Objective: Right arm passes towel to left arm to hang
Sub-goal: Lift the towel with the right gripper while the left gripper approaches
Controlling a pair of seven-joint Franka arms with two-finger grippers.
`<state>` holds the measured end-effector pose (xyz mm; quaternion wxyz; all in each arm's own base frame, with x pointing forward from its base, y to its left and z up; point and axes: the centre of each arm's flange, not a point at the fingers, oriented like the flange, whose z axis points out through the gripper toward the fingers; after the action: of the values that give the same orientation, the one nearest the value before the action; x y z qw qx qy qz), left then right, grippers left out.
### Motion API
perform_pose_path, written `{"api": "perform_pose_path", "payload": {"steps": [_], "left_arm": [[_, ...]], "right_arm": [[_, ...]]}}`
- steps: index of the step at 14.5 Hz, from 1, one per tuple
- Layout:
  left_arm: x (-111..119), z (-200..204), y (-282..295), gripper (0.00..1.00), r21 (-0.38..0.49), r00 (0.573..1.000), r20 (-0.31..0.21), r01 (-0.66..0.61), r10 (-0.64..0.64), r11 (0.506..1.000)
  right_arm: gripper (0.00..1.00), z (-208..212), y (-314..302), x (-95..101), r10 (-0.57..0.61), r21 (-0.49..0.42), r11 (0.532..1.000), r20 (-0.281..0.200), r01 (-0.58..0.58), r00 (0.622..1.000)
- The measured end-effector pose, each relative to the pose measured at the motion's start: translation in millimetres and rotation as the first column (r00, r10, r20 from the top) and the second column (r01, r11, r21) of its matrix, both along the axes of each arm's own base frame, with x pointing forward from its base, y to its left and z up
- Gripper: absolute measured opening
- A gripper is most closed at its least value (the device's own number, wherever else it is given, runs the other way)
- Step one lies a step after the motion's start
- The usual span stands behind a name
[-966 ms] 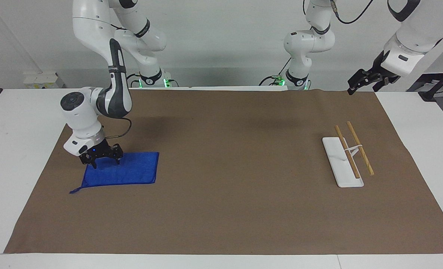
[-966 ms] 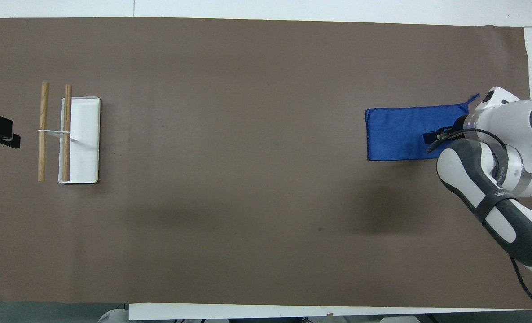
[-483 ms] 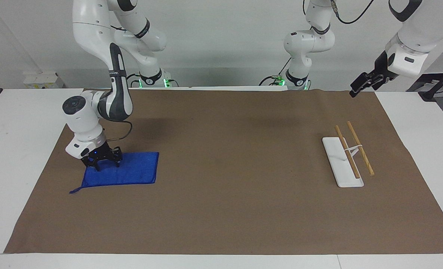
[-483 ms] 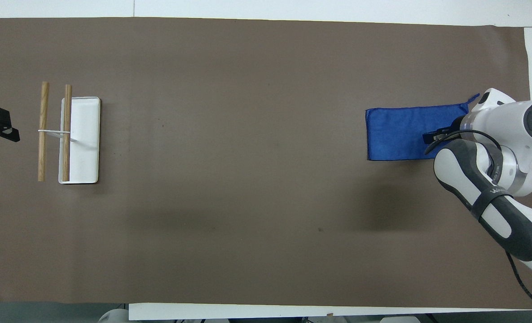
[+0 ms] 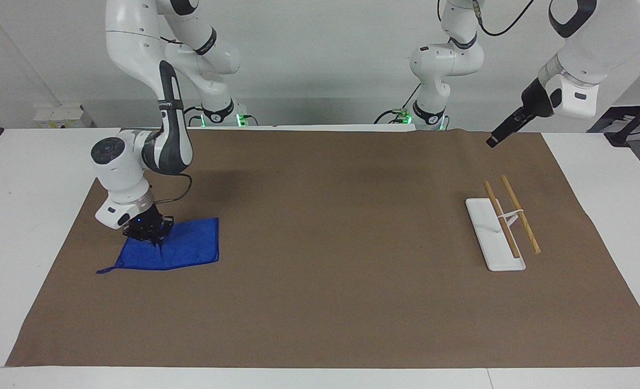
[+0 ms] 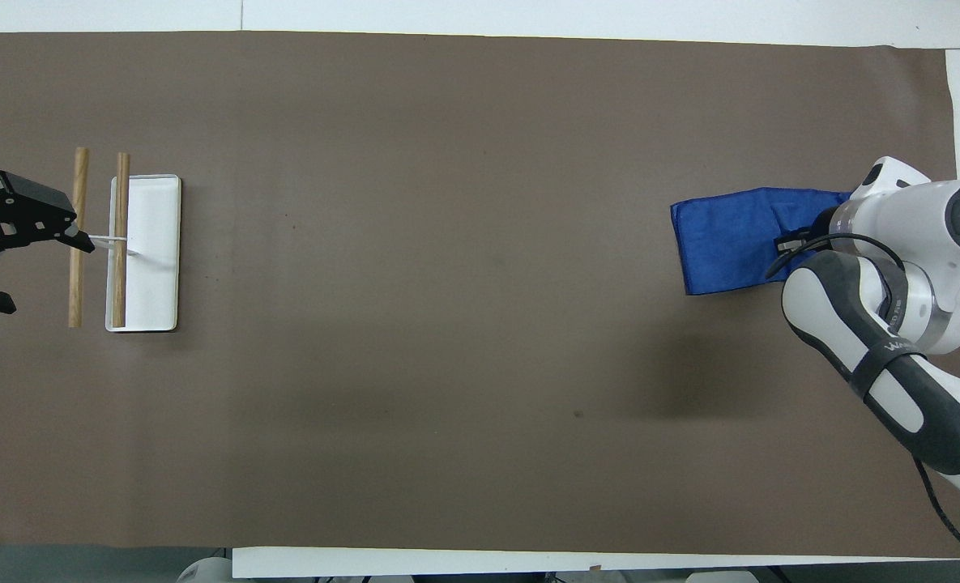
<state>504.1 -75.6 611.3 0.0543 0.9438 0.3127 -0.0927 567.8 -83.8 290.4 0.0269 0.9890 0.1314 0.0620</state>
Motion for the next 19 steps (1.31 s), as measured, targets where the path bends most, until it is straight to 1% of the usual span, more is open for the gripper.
{"api": "perform_pose_path", "payload": {"steps": [1,2,3,5,6,8,9,10,11,12,13,14,16,18,19], "left_arm": [[0,-3,-3,1.0,-0.013,0.996,0.009,-0.09,0.09,0.996],[0,-4,-7,1.0,-0.02,0.98,0.016,-0.197,0.197,0.98],[2,-6,-15,1.0,-0.027,0.954,0.021,-0.3,0.3,0.954],[5,-10,-34,1.0,-0.057,0.877,0.021,-0.479,0.48,0.876],[6,-13,-43,1.0,-0.068,0.839,0.015,-0.542,0.544,0.838],[4,-24,-63,1.0,-0.07,0.753,-0.003,-0.657,0.658,0.751],[3,-30,-72,1.0,-0.066,0.711,-0.015,-0.702,0.703,0.709],[0,-37,-81,1.0,-0.056,0.666,-0.029,-0.745,0.745,0.664],[-3,-44,-89,1.0,-0.044,0.635,-0.041,-0.773,0.772,0.633],[-6,-49,-96,1.0,-0.036,0.615,-0.05,-0.788,0.787,0.614],[-10,-54,-103,1.0,-0.026,0.602,-0.06,-0.798,0.796,0.602],[-14,-59,-111,1.0,-0.021,0.595,-0.073,-0.803,0.8,0.595],[-25,-70,-135,1.0,-0.034,0.597,-0.091,-0.802,0.797,0.597],[-39,-86,-159,1.0,-0.05,0.614,-0.096,-0.789,0.784,0.612],[-45,-95,-168,1.0,-0.058,0.614,-0.103,-0.789,0.782,0.612]], "right_arm": [[0.03,1,1,0.5,0.001,0.003,1.0,-0.016,-0.001,1.0],[0.03,5,4,2.2,-0.002,0.013,1.0,-0.038,0.002,0.999],[0.03,13,8,5.2,-0.016,0.03,0.999,-0.062,0.017,0.998],[0.03,39,27,11.8,-0.085,0.071,0.993,-0.119,0.094,0.989],[0.03,54,43,13.7,-0.135,0.079,0.986,-0.149,0.148,0.98],[0.03,86,86,14.9,-0.251,0.076,0.96,-0.21,0.271,0.945],[0.03,101,111,15.1,-0.31,0.068,0.941,-0.229,0.333,0.923],[0.03,118,142,14.3,-0.375,0.06,0.914,-0.242,0.4,0.895],[0.03,130,172,12.2,-0.435,0.061,0.885,-0.25,0.462,0.865],[0.03,139,201,9.2,-0.493,0.076,0.846,-0.265,0.527,0.829],[0.03,147,231,5.2,-0.547,0.1,0.798,-0.29,0.594,0.785],[0.03,156,259,0.1,-0.597,0.119,0.745,-0.321,0.657,0.735],[0.03,174,308,-10.9,-0.67,0.144,0.638,-0.38,0.756,0.638],[0.03,191,349,-20.1,-0.716,0.178,0.535,-0.422,0.826,0.555],[0.03,197,368,-24.7,-0.729,0.196,0.485,-0.447,0.852,0.518]]}}
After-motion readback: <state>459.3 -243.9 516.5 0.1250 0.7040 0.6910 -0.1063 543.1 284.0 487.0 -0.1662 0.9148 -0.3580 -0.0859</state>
